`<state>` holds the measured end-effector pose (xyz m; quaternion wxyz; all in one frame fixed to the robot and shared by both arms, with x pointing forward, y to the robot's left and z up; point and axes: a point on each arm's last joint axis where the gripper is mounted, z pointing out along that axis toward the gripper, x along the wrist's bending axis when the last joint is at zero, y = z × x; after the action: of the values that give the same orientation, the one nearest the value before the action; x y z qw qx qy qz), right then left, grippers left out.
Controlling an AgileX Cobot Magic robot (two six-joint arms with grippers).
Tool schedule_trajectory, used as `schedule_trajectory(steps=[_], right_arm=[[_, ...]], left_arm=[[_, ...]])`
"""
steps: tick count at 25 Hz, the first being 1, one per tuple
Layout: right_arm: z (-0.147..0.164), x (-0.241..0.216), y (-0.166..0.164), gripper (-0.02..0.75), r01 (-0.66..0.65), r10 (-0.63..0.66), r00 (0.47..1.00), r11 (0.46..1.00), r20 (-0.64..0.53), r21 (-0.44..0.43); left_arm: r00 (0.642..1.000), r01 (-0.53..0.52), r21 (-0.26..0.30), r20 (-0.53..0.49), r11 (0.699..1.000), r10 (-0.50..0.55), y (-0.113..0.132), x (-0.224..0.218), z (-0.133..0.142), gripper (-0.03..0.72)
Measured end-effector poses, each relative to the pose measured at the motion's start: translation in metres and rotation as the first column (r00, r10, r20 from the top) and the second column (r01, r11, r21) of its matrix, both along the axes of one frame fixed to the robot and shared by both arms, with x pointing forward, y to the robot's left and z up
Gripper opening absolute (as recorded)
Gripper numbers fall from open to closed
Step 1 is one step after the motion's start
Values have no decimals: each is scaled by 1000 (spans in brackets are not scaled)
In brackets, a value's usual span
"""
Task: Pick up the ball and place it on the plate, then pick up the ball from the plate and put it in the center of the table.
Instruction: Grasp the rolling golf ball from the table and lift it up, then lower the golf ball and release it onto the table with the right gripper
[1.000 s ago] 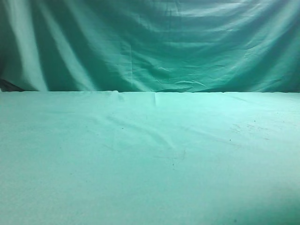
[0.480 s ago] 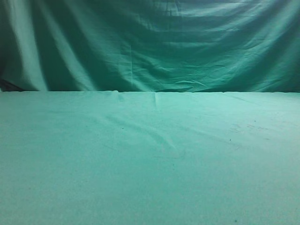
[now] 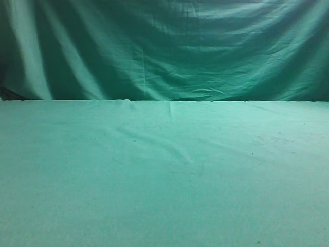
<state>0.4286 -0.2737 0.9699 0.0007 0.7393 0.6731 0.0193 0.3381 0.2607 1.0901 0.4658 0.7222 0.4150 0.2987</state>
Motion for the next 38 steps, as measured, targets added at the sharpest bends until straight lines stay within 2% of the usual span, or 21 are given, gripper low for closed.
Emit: schedule_trajectory(steps=[3, 4, 5, 11, 14, 15, 16, 20, 24, 29, 33, 38], right_arm=[[-12, 9, 2, 577, -1, 1, 1000, 1000, -9, 3], [-17, 12, 2, 534, -1, 1, 1000, 1000, -15, 2], [-22, 14, 2, 529, -3, 3, 1000, 1000, -25, 1], [-38, 22, 3, 531, -2, 2, 999, 1000, -52, -2], [-39, 23, 3, 398, -2, 1, 999, 1000, -52, -2], [-39, 23, 3, 330, -2, 1, 999, 1000, -54, -2], [-39, 23, 3, 307, -2, 1, 999, 1000, -54, -2], [-37, 24, 3, 316, -13, 13, 998, 1000, -57, -2], [-12, 38, 6, 316, -63, 63, 998, 998, 5, 13], [36, 57, 22, 316, -198, 192, 974, 980, 121, 35], [66, 62, 63, 316, -377, 366, 907, 926, 208, 17], [93, 61, 114, 316, -537, 513, 808, 843, 289, 4]], left_arm=[[1000, 0, 0, 0, 1000, 0, 0, 0, 0, 0], [1000, 0, 0, 0, 1000, 0, 0, 0, 0, 0], [1000, 0, 0, 0, 1000, 0, 0, 0, 0, 0], [1000, 0, 0, 0, 1000, 0, 0, 0, 0, 0], [1000, 0, 0, 0, 1000, 0, 0, 0, 0, 0], [1000, 0, 0, 0, 1000, 0, 0, 0, 0, 0], [1000, 0, 0, 0, 1000, 0, 0, 0, 0, 0], [1000, 0, -2, 0, 1000, 0, 0, 0, 0, 0], [1000, 3, -23, 16, 1000, -2, -1, -4, 2, 0], [994, 10, -40, 111, 999, -5, 0, -25, 11, 0], [988, -31, -40, 149, 999, 36, 5, -45, 10, 0], [988, -111, -61, 105, 992, 117, 12, -57, -18, 0]])
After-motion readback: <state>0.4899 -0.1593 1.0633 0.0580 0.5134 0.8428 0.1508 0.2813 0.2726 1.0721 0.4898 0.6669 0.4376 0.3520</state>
